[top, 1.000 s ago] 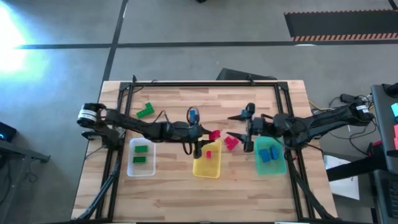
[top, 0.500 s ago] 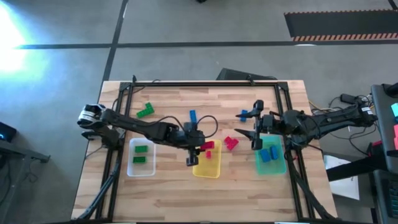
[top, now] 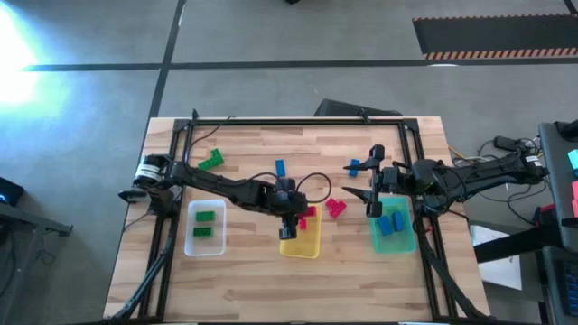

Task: Sort & place blocks by color
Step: Put the red game piece into the yellow bin, then put the blue game piece into the green bin

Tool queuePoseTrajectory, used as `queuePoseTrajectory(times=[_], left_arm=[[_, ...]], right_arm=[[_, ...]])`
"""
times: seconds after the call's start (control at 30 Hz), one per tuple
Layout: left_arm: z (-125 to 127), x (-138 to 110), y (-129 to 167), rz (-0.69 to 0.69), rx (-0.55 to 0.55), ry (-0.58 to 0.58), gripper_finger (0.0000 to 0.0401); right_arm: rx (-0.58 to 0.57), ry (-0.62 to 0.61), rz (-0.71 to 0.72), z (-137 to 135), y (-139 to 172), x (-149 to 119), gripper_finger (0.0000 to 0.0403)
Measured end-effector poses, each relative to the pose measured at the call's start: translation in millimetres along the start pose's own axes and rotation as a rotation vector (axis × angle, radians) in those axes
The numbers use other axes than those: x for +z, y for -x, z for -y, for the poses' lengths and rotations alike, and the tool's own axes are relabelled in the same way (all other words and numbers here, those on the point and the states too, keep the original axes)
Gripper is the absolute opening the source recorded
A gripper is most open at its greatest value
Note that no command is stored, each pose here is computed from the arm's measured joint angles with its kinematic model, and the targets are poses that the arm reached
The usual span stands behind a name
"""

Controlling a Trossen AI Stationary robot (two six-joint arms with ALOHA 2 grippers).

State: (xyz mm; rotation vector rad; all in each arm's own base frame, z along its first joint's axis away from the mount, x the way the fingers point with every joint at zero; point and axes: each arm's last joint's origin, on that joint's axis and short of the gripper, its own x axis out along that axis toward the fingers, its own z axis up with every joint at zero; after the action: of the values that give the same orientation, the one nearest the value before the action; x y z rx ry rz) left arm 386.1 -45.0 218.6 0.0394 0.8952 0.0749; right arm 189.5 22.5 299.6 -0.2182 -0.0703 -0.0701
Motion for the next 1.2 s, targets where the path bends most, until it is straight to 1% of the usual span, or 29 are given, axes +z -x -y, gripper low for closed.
queuePoseTrajectory(times=[0.07, 0.2, 0.3, 0.57, 0.9, 1.0, 1.2], left_arm=[[-0.2, -0.1, -1.4, 0.000, 0.001, 0.002, 0.0137], [-0.6, -0.7, -1.8, -0.003, 0.001, 0.003, 0.0191], [-1.3, -0.5, -1.9, -0.002, 0.002, 0.004, 0.0209], [-2.1, 0.1, 0.8, 0.002, 0.012, -0.004, 0.0215], [-6.9, 7.0, 22.7, 0.059, 0.061, -0.019, 0.0216], [-11.6, 8.1, 28.6, 0.065, 0.093, -0.014, 0.0217], [-26.0, 3.7, 38.8, 0.005, 0.178, -0.062, 0.0217]], right_arm=[[0.000, 0.004, 0.000, 0.0, 0.0, 0.0, 0.0240], [0.000, 0.006, -0.001, -0.1, -0.1, -0.2, 0.0238], [0.001, 0.008, -0.004, -0.3, -0.7, -0.6, 0.0238], [0.002, 0.009, -0.010, -0.6, -1.2, -1.4, 0.0238], [0.006, 0.013, -0.027, -1.0, -1.2, -3.1, 0.0237], [0.006, 0.013, -0.027, -0.9, -1.1, -3.1, 0.0237], [0.007, 0.014, -0.032, -1.1, -1.2, -3.6, 0.0237]])
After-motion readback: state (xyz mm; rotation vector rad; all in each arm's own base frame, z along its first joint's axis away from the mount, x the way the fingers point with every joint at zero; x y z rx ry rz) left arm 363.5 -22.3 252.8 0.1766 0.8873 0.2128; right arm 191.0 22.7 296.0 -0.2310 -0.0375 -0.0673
